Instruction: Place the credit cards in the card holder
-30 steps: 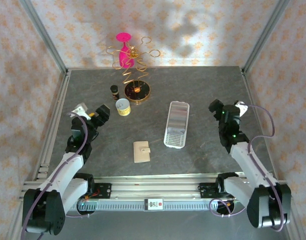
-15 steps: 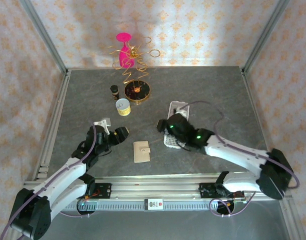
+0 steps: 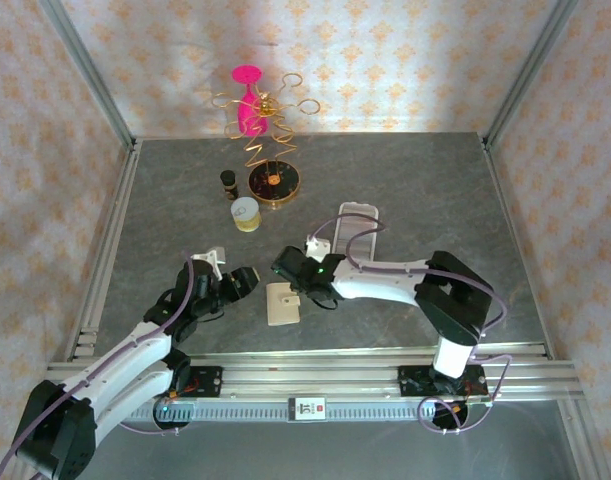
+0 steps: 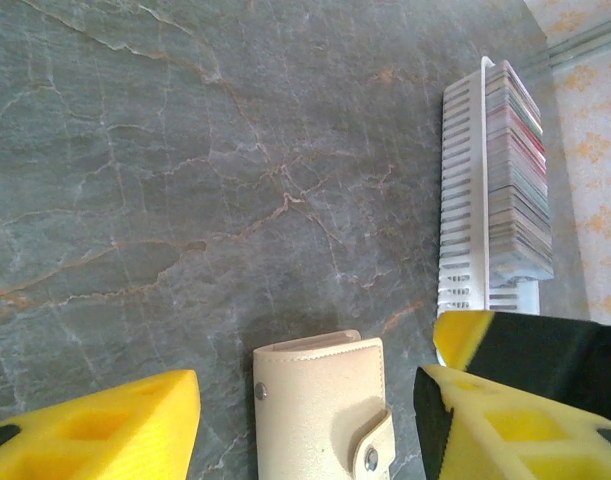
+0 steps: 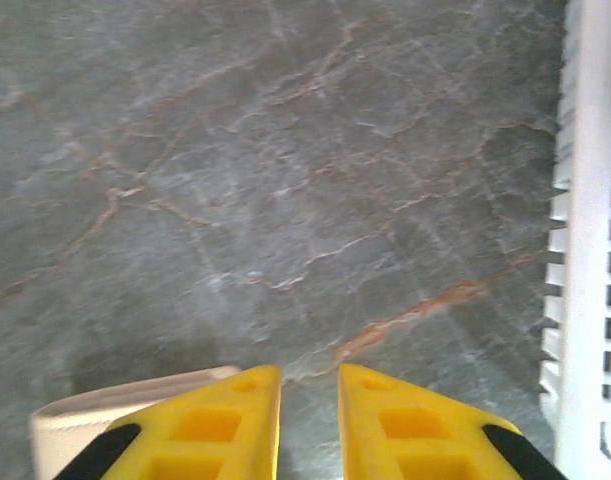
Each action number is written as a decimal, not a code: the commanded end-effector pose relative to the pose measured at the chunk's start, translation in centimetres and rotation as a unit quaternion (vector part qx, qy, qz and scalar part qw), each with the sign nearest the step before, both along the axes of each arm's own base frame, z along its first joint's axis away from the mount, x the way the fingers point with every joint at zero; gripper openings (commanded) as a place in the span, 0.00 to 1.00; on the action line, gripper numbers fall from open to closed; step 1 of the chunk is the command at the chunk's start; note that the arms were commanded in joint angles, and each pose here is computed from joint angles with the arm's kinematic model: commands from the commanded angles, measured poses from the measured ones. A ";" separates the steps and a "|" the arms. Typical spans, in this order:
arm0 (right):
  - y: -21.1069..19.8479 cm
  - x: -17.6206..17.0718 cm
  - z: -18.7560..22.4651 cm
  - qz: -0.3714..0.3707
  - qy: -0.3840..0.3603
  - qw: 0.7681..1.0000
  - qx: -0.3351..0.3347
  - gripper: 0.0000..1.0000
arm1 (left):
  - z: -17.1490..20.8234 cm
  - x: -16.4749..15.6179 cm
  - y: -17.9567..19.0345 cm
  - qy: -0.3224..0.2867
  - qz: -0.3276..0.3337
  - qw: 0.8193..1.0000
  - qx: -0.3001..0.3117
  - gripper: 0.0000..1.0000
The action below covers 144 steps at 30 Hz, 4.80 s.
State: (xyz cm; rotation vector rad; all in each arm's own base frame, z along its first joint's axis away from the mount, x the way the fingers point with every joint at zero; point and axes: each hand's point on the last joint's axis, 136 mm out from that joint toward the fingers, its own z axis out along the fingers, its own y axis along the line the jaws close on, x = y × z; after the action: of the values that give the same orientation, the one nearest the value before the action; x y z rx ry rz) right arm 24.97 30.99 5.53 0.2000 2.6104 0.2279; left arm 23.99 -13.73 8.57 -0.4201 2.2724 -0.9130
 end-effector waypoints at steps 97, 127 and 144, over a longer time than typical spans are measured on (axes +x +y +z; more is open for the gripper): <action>2.8 -5.5 -3.0 0.125 0.020 0.992 -0.020 0.32 | -4.7 -3.1 -4.9 0.068 -0.056 0.996 -0.017 0.39; -0.1 -4.5 -0.1 0.060 -0.033 0.996 0.050 0.00 | -8.2 -3.5 -5.3 0.110 -0.071 0.990 0.046 0.00; 3.7 -5.1 -0.9 0.111 0.006 0.992 0.059 0.33 | -4.4 -3.6 -8.3 0.064 -0.114 0.989 -0.065 0.00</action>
State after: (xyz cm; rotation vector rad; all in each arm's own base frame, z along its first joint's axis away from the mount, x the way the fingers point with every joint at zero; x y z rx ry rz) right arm 19.84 34.80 5.07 -0.0600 2.6195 0.4887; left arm 20.61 -21.00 2.74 -0.3177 2.4722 -1.0815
